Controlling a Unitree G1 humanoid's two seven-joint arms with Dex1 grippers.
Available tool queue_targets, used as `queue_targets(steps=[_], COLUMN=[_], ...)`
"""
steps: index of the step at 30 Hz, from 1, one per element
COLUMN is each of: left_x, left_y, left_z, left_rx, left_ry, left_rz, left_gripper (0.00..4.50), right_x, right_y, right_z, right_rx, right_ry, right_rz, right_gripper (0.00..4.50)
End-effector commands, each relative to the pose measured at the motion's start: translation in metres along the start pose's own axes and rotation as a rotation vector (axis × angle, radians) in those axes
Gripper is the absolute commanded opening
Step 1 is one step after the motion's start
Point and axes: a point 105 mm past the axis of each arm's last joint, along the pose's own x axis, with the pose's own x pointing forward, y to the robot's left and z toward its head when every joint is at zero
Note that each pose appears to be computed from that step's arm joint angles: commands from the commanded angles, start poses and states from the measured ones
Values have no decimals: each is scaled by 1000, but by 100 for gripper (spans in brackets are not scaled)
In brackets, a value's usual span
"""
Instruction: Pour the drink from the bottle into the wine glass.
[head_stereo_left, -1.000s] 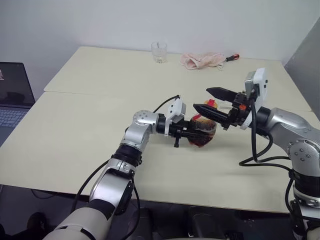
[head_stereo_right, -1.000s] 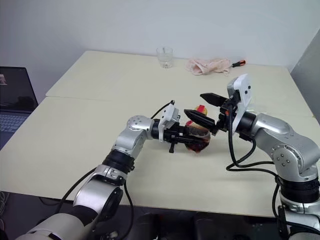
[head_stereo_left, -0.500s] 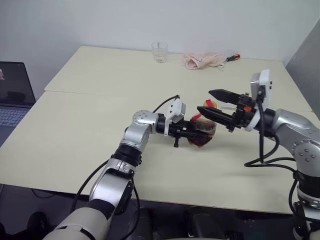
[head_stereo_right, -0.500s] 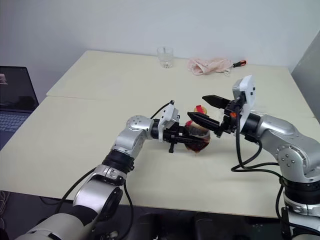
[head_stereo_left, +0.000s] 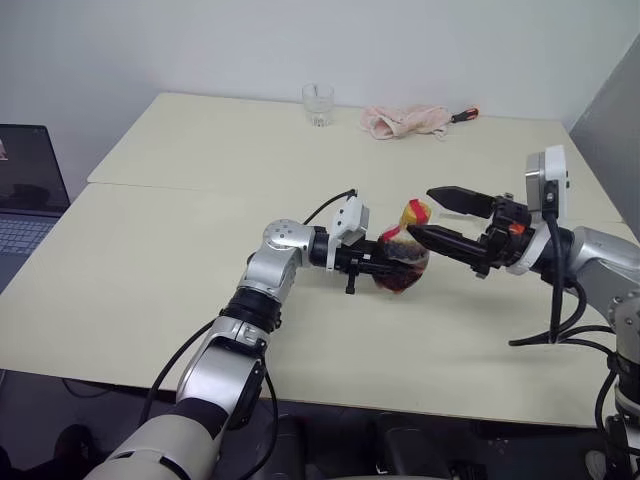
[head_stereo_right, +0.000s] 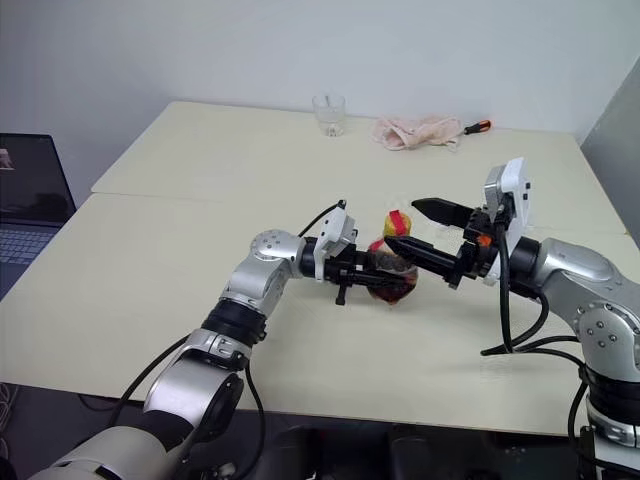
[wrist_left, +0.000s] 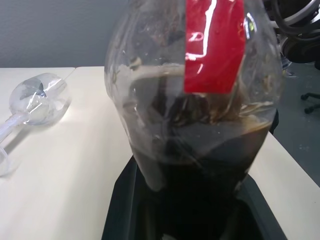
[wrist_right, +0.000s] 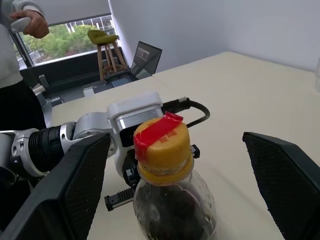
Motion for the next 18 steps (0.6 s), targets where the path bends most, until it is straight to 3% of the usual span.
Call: queue_targets(steps=[1, 3, 6, 14, 18], left_x=[3, 3, 3, 3, 2], left_y=[2, 2, 2, 2, 2], left_z=[14, 14, 14, 13, 13], left_rx=[52, 52, 50, 49, 48], left_ry=[-24, -24, -25, -27, -27], left_rz=[-10, -10, -10, -4, 0], left_gripper=[67, 67, 67, 67, 67], right_x=[2, 4, 6, 10, 11], right_y=[5, 4, 4, 8, 7], right_z=[12, 12, 13, 11, 12], right_rx=[-34, -33, -33, -26, -27], right_ry=[-41, -42, -44, -44, -47], right_rz=[10, 8, 6, 34, 34], right_gripper=[450, 450, 392, 124, 122])
